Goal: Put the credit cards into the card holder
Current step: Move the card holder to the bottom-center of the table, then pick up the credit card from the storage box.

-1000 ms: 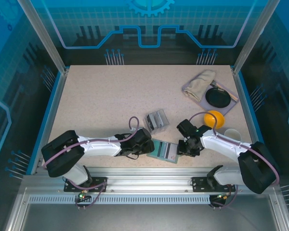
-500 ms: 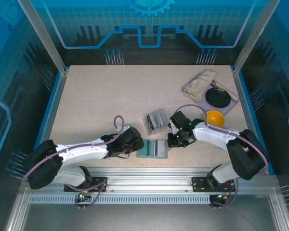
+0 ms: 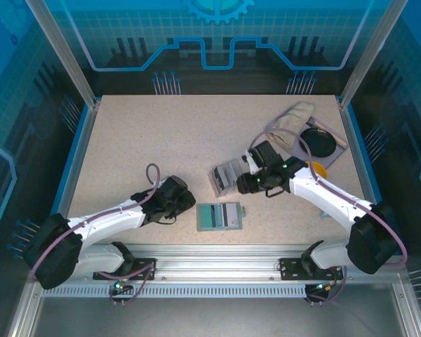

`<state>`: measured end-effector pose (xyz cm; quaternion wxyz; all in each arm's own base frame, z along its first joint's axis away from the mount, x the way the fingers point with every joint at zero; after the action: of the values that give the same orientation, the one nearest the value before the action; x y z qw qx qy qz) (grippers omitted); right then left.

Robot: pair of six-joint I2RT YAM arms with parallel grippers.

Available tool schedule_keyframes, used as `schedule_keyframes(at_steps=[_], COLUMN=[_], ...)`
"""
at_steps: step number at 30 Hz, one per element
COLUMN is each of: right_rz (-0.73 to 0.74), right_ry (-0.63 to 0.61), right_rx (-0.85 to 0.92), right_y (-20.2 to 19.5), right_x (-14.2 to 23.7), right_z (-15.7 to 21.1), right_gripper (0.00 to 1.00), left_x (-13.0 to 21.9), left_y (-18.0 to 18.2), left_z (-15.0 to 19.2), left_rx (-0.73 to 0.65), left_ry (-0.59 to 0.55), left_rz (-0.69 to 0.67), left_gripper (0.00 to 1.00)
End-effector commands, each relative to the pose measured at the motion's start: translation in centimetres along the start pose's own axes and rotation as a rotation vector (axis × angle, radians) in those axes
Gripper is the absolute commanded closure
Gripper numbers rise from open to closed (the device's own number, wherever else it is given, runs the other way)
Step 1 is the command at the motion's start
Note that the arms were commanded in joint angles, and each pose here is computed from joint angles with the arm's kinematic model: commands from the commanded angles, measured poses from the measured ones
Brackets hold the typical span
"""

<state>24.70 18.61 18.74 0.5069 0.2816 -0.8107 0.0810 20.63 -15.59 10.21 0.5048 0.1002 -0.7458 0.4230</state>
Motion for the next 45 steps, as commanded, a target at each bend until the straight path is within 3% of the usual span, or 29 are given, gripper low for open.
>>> schedule_keyframes(at_steps=[1,7,17,23,32,35,45], right_rz=[0.0,0.152,0.362,0.472,0.499,0.54,0.574], right_ry=[0.032,0.123,0.242,0.273,0.33,0.324,0.263], right_rx=[0.088,0.179,0.326,0.386,0.394,0.408,0.413], right_y=[1.8,3.0,3.7,3.7,3.3,3.3,3.3], right_x=[-0.9,-5.1,-10.2,-11.1,-12.8,-12.4,-9.8], right_z=[-1.9,-5.4,-6.5,-6.6,-5.7,-5.8,-6.9], right_gripper=[0.59,0.66,0.65,0.62,0.57,0.54,0.58], left_x=[0.2,-0.3,-0.7,-0.6,-0.5,-0.4,-0.3], left_y=[-0.4,-1.6,-2.0,-1.2,-0.9,-0.9,-0.9], left_z=[-0.4,-1.7,-2.1,-2.3,-2.5,-2.4,-2.5], left_rx=[-0.005,0.041,0.056,0.071,0.08,0.08,0.085], left_ry=[0.054,0.097,0.105,0.091,0.083,0.085,0.081], left_rz=[0.048,0.096,0.092,0.079,0.081,0.083,0.082], left_gripper=[0.42,0.41,0.38,0.38,0.37,0.37,0.36])
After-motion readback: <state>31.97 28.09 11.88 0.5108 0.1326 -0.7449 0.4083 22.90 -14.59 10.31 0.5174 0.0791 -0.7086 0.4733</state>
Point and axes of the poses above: each hand's point on the last joint's axis, 136 mm out from that joint toward the fingers, its own x axis back along the fingers, its own y axis along the line the jaws close on, z = x × y, the point moved 6 cm from there along x, back along the fingers, and after that the axes turned 14 degrees about x, right-handed, at the moved point
